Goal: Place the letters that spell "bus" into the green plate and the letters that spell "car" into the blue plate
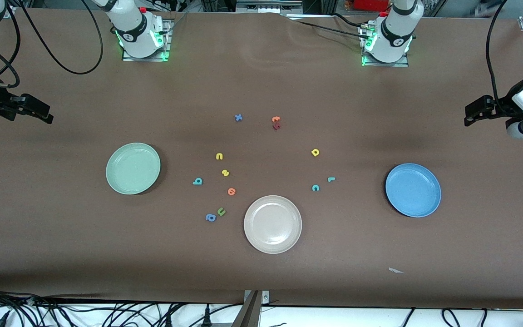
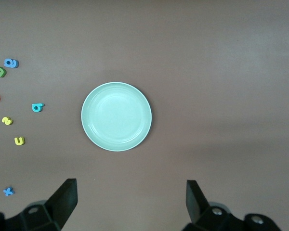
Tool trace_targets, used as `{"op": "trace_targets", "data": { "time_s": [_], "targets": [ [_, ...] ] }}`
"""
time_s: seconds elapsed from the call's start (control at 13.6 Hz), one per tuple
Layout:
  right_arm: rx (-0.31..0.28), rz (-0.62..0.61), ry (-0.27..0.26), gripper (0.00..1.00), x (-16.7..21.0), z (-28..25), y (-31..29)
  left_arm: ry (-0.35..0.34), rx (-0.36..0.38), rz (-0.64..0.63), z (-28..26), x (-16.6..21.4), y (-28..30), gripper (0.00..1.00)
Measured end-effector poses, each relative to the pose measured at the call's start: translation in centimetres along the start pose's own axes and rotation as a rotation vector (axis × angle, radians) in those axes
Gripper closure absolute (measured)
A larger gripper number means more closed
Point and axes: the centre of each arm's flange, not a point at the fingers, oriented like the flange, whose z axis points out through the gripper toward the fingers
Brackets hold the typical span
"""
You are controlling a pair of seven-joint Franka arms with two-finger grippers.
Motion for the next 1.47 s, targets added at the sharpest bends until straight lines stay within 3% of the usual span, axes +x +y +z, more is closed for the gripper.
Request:
{"op": "trace_targets", "data": {
  "time_s": [1.47],
  "targets": [
    [0.0, -0.012, 0.0, 0.0, -0.02, 0.0, -0.51, 0.001, 0.0, 0.0, 0.19, 0.13, 0.0, 0.0]
  ]
}}
